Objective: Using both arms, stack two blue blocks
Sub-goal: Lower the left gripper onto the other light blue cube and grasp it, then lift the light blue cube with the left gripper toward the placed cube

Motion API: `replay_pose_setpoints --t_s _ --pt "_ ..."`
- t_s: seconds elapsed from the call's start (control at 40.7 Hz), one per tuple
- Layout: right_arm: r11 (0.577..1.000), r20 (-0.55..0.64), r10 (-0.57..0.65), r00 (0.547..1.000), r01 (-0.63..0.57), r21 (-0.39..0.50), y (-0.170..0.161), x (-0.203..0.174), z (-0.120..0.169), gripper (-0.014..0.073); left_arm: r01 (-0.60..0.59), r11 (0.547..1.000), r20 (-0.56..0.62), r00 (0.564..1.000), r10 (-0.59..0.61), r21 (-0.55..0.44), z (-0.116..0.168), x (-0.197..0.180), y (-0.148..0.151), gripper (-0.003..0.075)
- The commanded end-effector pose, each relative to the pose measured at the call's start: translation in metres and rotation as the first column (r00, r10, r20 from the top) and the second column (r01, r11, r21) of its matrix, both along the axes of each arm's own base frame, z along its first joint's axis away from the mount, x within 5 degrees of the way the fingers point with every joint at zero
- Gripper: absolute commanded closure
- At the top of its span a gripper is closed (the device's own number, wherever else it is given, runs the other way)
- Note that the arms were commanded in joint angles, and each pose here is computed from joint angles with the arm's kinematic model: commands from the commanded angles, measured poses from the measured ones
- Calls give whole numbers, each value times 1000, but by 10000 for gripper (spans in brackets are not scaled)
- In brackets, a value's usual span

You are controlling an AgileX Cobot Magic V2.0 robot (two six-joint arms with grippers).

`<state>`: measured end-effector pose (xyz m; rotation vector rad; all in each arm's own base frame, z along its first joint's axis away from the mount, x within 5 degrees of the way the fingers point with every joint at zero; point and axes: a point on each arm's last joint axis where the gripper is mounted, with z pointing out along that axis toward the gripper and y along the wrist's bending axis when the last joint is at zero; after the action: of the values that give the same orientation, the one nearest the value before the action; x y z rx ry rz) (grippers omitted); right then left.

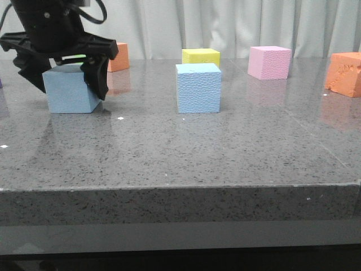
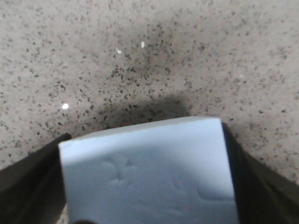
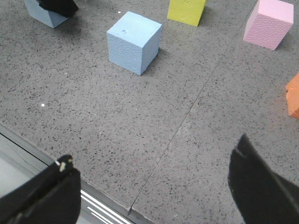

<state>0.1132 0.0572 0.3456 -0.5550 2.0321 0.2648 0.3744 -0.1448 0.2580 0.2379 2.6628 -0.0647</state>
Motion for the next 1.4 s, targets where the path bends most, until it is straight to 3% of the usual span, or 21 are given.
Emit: replay_pose_setpoints --t_s 0.0,0.123,0.344,0.614,0.761,0.835,0.908,0.982,1.031,1.08,1.178,1.227,1.301,1.375 --pt "1000 89 -6 996 4 23 0 2 13 -49 -6 999 101 995 11 -50 29 0 0 154" --pt "1000 89 -6 996 4 23 0 2 13 -49 -6 999 101 995 11 -50 29 0 0 192" --pt "1000 89 -6 996 4 23 0 2 13 -49 -6 999 98 995 11 -48 29 0 0 365" --pt "1000 89 -6 996 4 23 0 2 13 -49 -3 999 103 995 8 -39 54 1 0 398" --pt "1000 89 -6 996 4 23 0 2 13 -49 117 993 177 977 -116 1 86 2 -7 398" --pt "1000 89 -6 996 4 23 0 2 13 -49 237 971 232 944 -236 25 103 0 -18 398" --pt "1000 89 -6 996 4 23 0 2 13 -49 365 929 293 884 -364 54 121 -4 -30 398" --pt "1000 89 -6 996 4 23 0 2 13 -49 502 858 350 789 -504 104 135 -11 -46 398" --pt "1000 89 -6 996 4 23 0 2 13 -49 591 789 375 702 -606 169 143 -16 -55 398" --pt "1000 89 -6 996 4 23 0 2 13 -49 665 711 384 610 -693 226 147 -22 -67 398" --pt "1000 89 -6 996 4 23 0 2 13 -49 781 498 358 373 -856 377 148 -36 -90 398" --pt "1000 89 -6 996 4 23 0 2 13 -49 804 410 332 281 -901 432 146 -43 -101 398" --pt "1000 89 -6 996 4 23 0 2 13 -49 815 332 306 201 -931 474 144 -49 -112 398" --pt "1000 89 -6 996 4 23 0 2 13 -49 824 303 296 174 -939 479 139 -51 -121 398"
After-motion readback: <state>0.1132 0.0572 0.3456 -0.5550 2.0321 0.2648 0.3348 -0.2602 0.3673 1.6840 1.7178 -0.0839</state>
